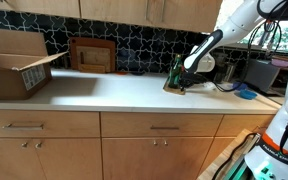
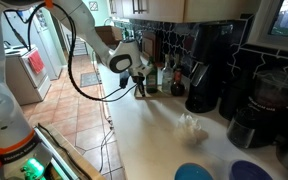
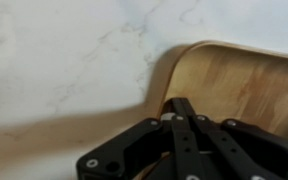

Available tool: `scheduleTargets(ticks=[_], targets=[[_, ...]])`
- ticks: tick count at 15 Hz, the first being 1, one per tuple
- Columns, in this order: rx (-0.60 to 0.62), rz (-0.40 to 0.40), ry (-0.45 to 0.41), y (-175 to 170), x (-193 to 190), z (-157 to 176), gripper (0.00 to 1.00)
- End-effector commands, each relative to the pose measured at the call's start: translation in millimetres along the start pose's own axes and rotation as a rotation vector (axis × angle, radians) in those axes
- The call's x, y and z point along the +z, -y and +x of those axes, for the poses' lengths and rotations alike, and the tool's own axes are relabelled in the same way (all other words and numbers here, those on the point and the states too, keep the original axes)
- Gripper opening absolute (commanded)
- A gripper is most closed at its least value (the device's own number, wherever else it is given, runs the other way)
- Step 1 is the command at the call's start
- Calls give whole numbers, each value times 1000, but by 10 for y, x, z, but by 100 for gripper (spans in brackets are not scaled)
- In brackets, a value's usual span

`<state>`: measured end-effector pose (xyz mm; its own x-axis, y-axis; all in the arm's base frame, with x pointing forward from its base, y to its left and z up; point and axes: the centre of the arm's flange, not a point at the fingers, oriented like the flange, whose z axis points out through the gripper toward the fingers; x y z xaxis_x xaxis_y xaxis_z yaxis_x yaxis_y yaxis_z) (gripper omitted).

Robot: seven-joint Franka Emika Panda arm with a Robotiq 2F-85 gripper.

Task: Slide the sauce tray by holding the bottom left corner and rotating it anticlockwise

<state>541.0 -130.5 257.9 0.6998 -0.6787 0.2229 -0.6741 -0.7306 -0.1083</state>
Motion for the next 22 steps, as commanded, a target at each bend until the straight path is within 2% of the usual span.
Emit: scheduleTargets(ticks=[1,10,14,22], targets=[[-42,-92,59,-557,495,-236,0],[-124,-134,-13,-1061,535,-109,0],[-180,-71,-12,-1168,580,-144,0],[-268,22,-20,-1051,424,-137,0]])
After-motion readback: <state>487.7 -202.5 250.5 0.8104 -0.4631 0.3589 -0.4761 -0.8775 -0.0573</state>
